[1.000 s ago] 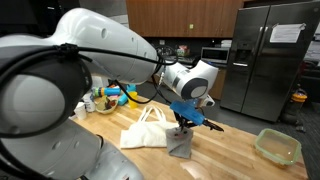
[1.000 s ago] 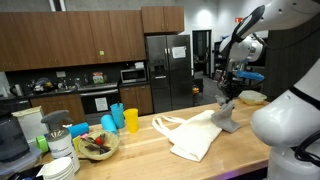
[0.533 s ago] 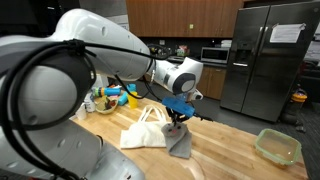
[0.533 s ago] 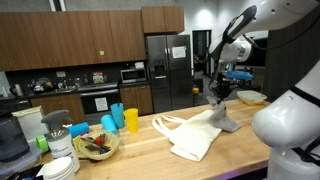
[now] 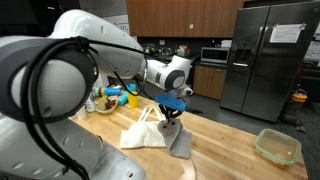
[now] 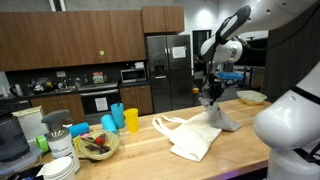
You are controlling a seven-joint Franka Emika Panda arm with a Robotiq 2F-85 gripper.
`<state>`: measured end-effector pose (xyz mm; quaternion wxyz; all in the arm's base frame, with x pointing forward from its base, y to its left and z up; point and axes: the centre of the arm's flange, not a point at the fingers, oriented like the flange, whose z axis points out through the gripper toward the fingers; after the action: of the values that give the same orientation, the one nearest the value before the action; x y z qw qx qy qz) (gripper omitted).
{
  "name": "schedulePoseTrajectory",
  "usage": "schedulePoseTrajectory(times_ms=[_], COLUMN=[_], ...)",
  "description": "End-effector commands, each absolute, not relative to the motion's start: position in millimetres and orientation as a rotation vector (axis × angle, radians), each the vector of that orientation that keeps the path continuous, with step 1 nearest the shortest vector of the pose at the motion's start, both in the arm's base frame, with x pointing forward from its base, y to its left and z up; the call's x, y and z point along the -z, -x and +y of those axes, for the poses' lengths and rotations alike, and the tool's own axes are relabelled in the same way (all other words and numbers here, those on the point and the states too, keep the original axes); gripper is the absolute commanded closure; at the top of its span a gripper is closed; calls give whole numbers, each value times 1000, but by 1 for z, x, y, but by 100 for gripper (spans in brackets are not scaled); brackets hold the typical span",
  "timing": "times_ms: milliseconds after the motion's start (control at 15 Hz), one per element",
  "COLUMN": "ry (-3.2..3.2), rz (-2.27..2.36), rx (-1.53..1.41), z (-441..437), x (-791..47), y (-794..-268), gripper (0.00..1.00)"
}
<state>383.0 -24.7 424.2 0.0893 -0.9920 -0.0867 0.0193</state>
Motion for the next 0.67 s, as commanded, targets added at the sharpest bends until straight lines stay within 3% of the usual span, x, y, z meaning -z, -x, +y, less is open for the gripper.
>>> schedulePoseTrajectory(times_ms=[0,600], ry=[2969,2963], rz=[-273,-280], rx=[-31,-51], z=[-17,-19], x=[-423,-412], y=[-377,-380], gripper=[99,97])
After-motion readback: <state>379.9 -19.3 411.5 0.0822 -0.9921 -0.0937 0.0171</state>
